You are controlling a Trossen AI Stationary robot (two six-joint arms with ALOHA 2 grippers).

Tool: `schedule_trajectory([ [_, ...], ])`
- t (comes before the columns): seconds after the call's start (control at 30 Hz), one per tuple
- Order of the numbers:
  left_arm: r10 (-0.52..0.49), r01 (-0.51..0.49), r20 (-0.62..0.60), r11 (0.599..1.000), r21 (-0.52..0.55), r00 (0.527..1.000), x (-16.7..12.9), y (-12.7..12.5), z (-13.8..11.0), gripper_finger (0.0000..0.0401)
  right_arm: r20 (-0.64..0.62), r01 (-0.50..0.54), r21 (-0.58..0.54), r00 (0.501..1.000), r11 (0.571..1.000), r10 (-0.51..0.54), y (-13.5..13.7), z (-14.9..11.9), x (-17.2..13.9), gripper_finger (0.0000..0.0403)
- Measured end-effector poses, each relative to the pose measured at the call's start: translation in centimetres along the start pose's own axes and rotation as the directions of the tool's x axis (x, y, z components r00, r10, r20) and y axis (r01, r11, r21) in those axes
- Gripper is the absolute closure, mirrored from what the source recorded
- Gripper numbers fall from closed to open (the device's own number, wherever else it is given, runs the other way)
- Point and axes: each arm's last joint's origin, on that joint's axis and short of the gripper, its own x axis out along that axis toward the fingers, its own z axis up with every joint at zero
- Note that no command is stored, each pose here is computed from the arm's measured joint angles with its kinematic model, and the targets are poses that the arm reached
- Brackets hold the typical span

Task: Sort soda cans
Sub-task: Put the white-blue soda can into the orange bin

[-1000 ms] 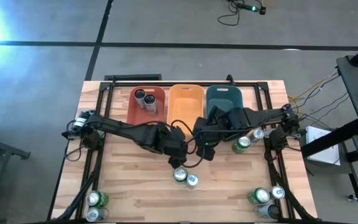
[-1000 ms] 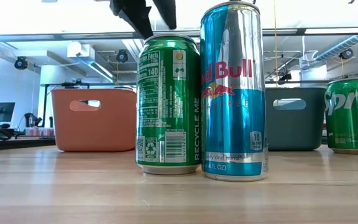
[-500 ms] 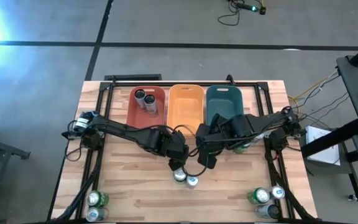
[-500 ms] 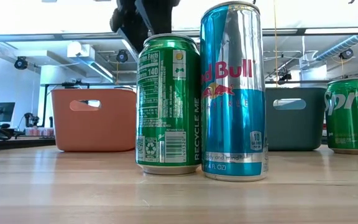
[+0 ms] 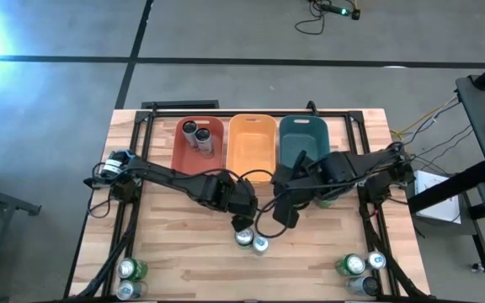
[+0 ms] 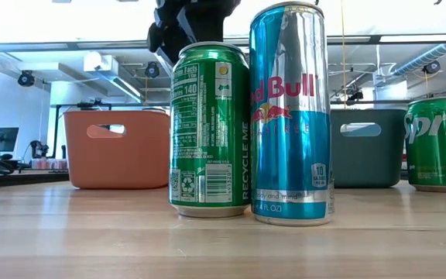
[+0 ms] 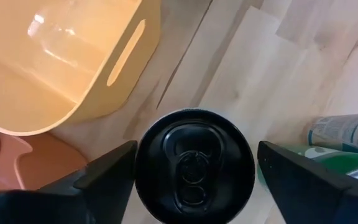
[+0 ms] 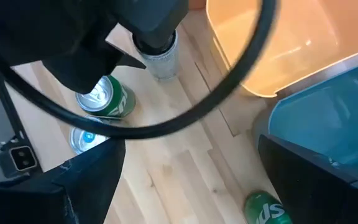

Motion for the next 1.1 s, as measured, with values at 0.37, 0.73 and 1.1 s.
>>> schedule_trajectory([
  [0.37, 0.051, -0.049, -0.061, 0.998, 0.026, 0.997, -1.4, 1.0, -0.1, 0.0166, 0.104, -0.030, 0.067, 0.994, 0.997, 0.023, -2.2, -0.6, -3.6, 0.0039],
  [0.73, 0.001, -0.001, 0.041, 1.000, 0.014, 0.999, -13.2, 4.0, 1.6, 0.0166, 0.211, -0.030, 0.117, 0.977, 0.993, 0.004, -4.0, -1.3, -6.3, 0.0039],
  [1.1, 0.099, -0.082, 0.145, 0.990, -0.113, 0.984, -17.2, 9.1, 0.1, 0.0166, 0.211, -0.015, 0.104, 0.978, 0.994, -0.008, -3.9, -1.2, -6.1, 0.0039],
])
